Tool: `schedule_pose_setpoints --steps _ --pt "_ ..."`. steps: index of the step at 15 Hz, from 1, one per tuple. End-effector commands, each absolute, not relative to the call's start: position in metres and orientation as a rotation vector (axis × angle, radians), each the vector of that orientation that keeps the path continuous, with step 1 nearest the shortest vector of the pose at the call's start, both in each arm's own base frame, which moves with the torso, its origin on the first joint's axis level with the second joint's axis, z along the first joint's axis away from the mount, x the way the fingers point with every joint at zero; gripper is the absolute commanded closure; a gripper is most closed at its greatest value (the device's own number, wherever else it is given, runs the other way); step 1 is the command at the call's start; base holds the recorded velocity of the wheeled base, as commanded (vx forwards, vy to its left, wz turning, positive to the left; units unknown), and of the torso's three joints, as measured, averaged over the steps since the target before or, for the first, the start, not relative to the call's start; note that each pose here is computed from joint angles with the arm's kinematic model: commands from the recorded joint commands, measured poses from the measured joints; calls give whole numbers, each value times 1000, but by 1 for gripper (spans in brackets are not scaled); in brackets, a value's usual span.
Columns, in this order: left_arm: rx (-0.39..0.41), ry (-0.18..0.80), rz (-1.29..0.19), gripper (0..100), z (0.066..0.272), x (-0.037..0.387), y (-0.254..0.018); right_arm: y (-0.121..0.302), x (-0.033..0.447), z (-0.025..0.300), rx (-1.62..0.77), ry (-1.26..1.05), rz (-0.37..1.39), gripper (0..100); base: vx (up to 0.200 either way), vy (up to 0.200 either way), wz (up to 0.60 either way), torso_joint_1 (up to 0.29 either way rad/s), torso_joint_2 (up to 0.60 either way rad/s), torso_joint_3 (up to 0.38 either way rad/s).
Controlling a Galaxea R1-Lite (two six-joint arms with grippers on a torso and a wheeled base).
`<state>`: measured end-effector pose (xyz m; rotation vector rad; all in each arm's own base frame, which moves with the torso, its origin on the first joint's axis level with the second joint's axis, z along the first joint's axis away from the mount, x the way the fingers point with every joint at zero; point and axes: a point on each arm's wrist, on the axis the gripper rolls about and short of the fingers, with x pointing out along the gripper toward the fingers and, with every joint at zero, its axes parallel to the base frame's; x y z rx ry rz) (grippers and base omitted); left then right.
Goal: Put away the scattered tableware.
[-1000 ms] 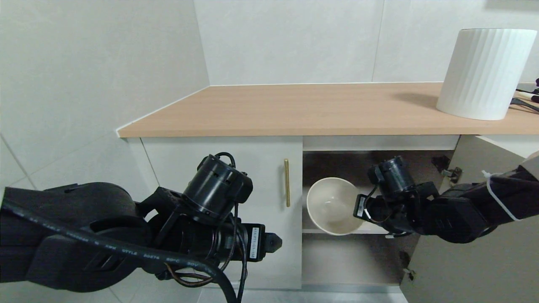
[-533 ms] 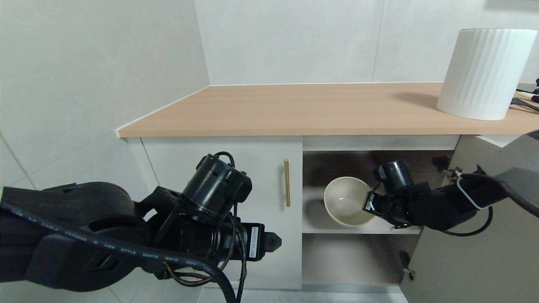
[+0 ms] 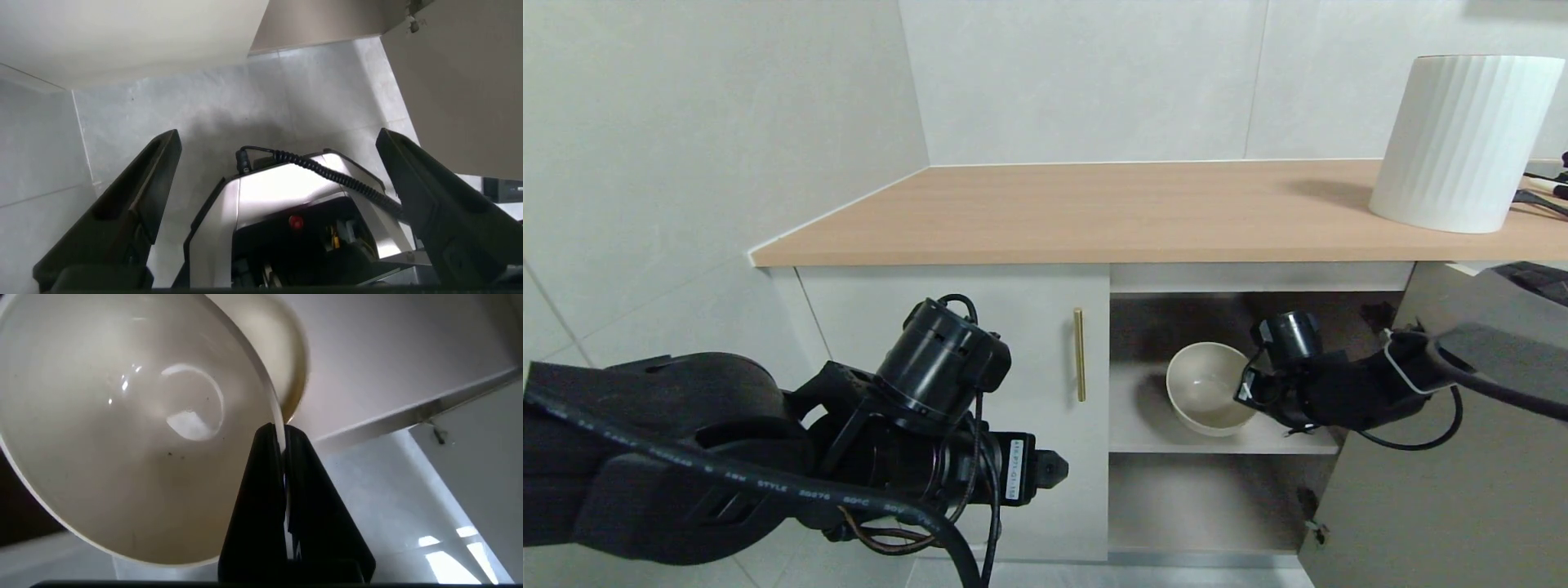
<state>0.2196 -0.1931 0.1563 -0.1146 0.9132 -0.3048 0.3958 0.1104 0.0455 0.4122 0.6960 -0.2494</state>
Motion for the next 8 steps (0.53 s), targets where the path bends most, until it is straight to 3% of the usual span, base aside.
schedule_pose_setpoints --steps 1,8 --pt "-113 916 -303 0 155 220 -193 105 406 37 416 696 -267 100 0 0 0 0 0 0" --pt "-110 921 -301 0 154 220 -194 100 425 21 379 697 -273 100 0 0 0 0 0 0"
